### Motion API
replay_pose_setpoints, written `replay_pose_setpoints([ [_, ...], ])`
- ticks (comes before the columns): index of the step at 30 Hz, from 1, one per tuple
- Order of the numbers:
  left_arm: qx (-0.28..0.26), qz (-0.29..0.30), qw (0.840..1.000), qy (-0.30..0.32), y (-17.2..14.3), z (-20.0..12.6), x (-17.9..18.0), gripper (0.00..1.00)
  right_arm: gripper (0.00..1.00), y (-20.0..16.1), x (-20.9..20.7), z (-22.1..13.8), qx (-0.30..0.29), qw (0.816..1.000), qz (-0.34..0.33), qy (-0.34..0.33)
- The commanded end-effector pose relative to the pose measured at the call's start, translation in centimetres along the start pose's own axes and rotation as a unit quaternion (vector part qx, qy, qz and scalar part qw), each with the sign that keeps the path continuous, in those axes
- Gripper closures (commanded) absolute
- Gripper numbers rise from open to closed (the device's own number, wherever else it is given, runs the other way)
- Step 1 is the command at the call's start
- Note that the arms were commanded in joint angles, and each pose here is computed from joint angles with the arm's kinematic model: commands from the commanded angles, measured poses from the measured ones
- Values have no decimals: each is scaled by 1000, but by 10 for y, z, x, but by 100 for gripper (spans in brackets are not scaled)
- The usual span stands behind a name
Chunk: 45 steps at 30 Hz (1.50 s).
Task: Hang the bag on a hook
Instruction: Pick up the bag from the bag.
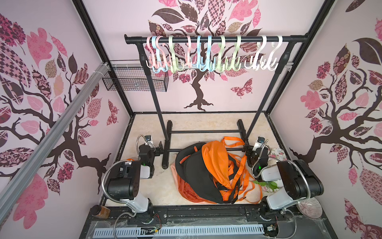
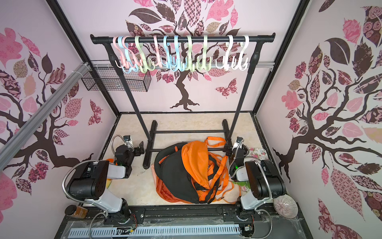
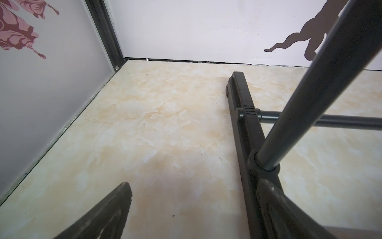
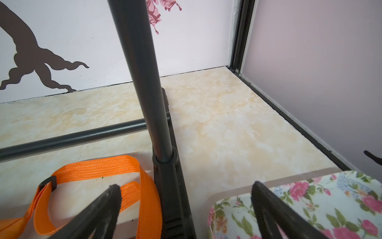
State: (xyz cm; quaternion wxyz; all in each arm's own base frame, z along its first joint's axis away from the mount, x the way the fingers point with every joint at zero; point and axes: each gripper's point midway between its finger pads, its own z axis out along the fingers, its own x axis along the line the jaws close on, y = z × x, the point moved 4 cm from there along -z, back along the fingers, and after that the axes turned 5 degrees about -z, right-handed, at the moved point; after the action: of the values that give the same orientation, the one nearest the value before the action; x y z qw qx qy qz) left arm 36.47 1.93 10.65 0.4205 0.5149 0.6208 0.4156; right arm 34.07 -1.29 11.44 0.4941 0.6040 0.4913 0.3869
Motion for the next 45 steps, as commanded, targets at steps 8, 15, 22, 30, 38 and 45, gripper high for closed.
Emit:
replay_pose_setpoints([
  [8, -16, -5, 1000, 1, 8, -1, 0, 2, 0, 7, 2, 1, -13, 1000, 0, 5],
  [15, -21, -4, 1000, 3, 9, -3, 1, 3, 0, 9, 0, -1, -19, 1000, 1, -1],
  [22, 6, 70, 991, 117, 81, -25, -31, 3, 0, 68, 8, -26, -47, 998, 27, 15],
  [30, 82, -84, 993, 24, 132, -91, -57, 4, 0, 91, 24, -51, 111, 939, 298, 131],
  [38, 168, 10, 981, -97, 133, -158, -153, 8, 0, 99, 36, -73, 197, 944, 218, 148],
  [45, 240, 27, 948, -209, 107, -185, -239, 8, 0, 79, 36, -83, 242, 949, 167, 115],
])
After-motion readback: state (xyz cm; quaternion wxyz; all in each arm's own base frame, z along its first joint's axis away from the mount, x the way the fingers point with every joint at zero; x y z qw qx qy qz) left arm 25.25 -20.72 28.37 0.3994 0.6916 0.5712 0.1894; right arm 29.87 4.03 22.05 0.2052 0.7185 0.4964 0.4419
